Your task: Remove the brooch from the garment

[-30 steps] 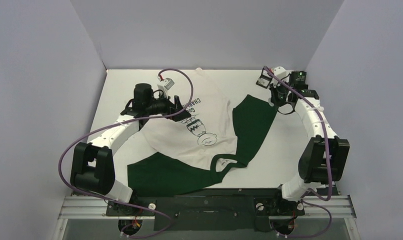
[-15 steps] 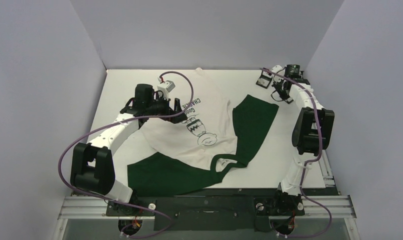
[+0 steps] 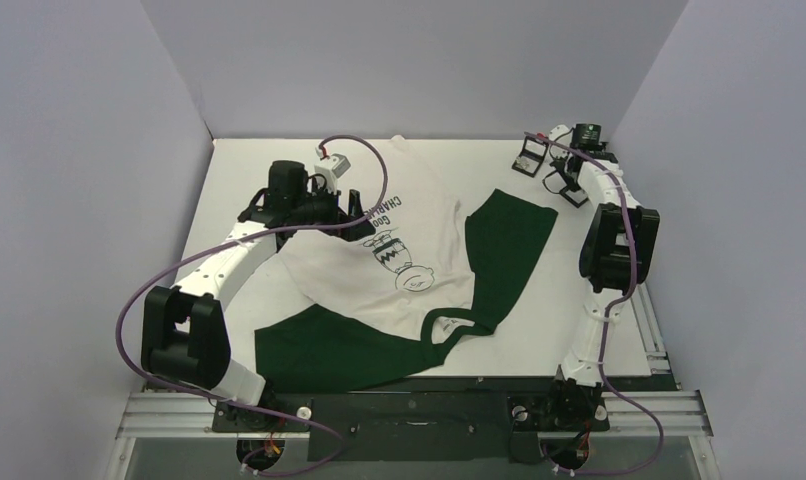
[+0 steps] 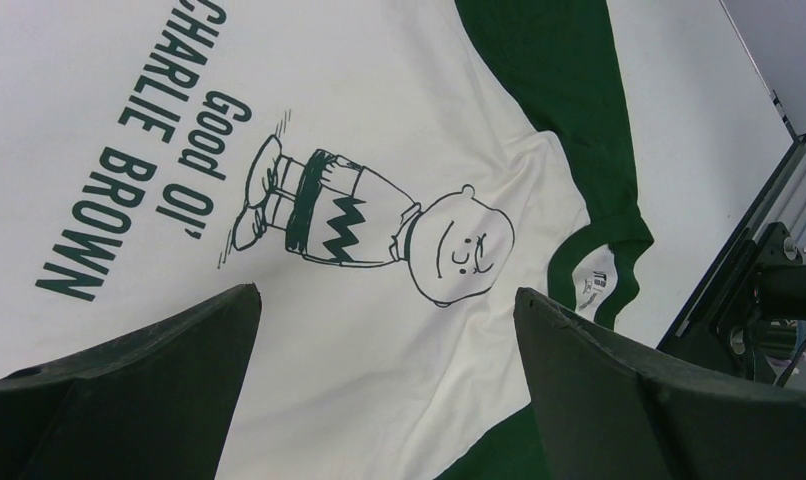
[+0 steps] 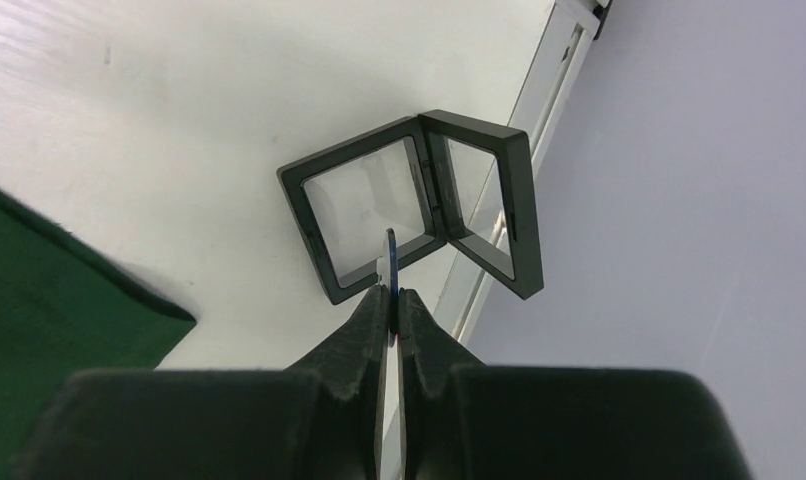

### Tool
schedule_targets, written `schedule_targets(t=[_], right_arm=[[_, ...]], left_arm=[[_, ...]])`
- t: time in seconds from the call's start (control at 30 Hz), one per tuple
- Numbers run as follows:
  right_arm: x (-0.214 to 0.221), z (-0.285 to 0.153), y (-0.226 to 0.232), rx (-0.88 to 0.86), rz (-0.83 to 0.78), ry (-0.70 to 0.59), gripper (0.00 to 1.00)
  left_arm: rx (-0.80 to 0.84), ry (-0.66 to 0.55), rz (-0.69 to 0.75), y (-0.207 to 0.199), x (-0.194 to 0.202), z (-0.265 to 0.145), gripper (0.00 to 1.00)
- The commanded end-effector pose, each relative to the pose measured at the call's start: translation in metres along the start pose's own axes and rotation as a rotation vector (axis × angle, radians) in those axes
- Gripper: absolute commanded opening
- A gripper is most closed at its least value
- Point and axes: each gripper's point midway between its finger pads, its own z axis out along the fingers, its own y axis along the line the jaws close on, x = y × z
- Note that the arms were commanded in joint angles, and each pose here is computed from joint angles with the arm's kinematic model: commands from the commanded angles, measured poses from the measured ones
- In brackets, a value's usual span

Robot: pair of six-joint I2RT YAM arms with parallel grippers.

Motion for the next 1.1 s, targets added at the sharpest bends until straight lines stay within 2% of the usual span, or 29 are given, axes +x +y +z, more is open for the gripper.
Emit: schedule_targets(t=[0.0,0.77,1.07], right_arm=[[-0.004,0.003,-0.031,0.087,0.004,-0.008,0.0],[0.002,0.043,-0.036,0.122,-0.002,0.017,0.0],[0.004,0.046,-0.025,0.085,0.01,0.015,0.09]], left_arm=[[0.034,-0.03,0.037,-0.009,-0.02,-0.003,0.96],[0.037,-0.02,0.019,-0.005,-0.021,0.001,0.96],[0.048,-0.019,0.016,-0.007,-0.022,0.001,0.96]])
